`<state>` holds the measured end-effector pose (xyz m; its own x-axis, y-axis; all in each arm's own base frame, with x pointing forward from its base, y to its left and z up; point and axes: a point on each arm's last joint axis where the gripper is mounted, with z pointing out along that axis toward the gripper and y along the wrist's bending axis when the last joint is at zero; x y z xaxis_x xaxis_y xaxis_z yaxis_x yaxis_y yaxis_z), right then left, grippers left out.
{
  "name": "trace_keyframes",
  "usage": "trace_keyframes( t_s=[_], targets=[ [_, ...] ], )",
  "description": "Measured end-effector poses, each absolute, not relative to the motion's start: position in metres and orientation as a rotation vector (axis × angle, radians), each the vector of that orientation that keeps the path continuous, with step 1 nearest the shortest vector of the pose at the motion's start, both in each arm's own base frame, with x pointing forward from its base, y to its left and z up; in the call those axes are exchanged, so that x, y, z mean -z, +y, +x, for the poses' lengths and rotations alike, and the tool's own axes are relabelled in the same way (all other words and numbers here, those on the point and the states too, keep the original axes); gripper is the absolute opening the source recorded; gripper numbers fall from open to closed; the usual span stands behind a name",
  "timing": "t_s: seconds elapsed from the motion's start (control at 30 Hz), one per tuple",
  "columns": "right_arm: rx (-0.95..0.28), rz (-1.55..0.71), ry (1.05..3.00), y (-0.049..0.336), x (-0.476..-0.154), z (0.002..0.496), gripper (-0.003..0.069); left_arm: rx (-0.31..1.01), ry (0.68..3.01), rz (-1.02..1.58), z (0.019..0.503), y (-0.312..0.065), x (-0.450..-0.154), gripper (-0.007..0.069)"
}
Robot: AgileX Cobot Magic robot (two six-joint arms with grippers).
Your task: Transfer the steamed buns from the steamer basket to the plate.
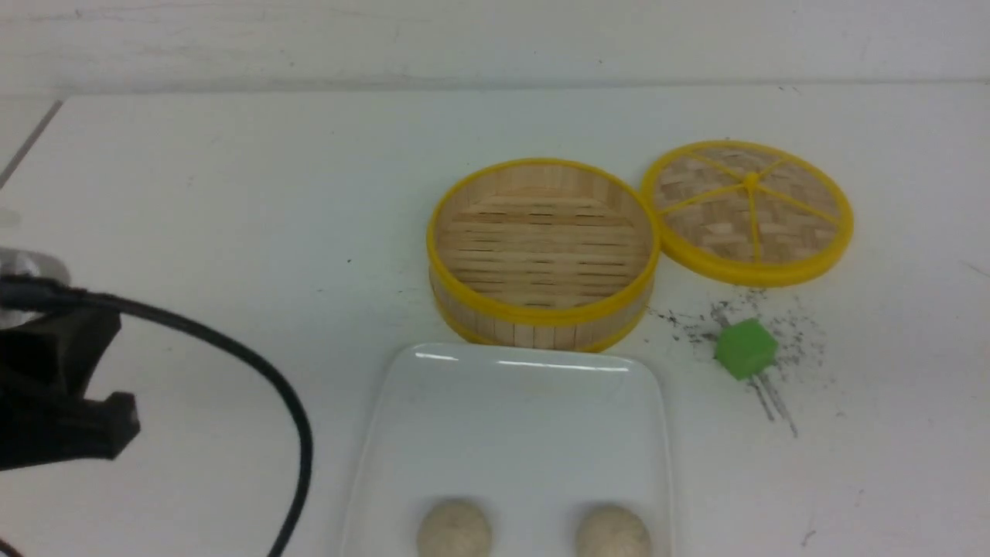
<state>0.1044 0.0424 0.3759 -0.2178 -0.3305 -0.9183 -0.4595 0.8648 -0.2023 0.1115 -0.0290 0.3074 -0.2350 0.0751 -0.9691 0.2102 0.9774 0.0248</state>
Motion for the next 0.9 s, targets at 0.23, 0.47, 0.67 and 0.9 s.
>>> trace_keyframes(
  t_s=[0.23,0.47,0.67,0.9],
  targets=[
    [-0.133,-0.594,1.824,0.042,-0.376,0.104,0.042,0.179,1.738,0.004,0.071,-0.003,-0.309,0.0236],
    [-0.133,-0.594,1.824,0.042,-0.376,0.104,0.042,0.173,1.723,-0.059,0.051,0.01,-0.29,0.0236],
    [-0.133,-0.595,1.826,0.042,-0.376,0.104,0.042,0.226,1.791,-0.054,0.059,0.001,-0.253,0.0236],
    [-0.113,-0.625,1.82,0.042,-0.376,0.104,0.042,0.193,1.79,-0.022,0.061,0.001,-0.245,0.0236]
  ],
)
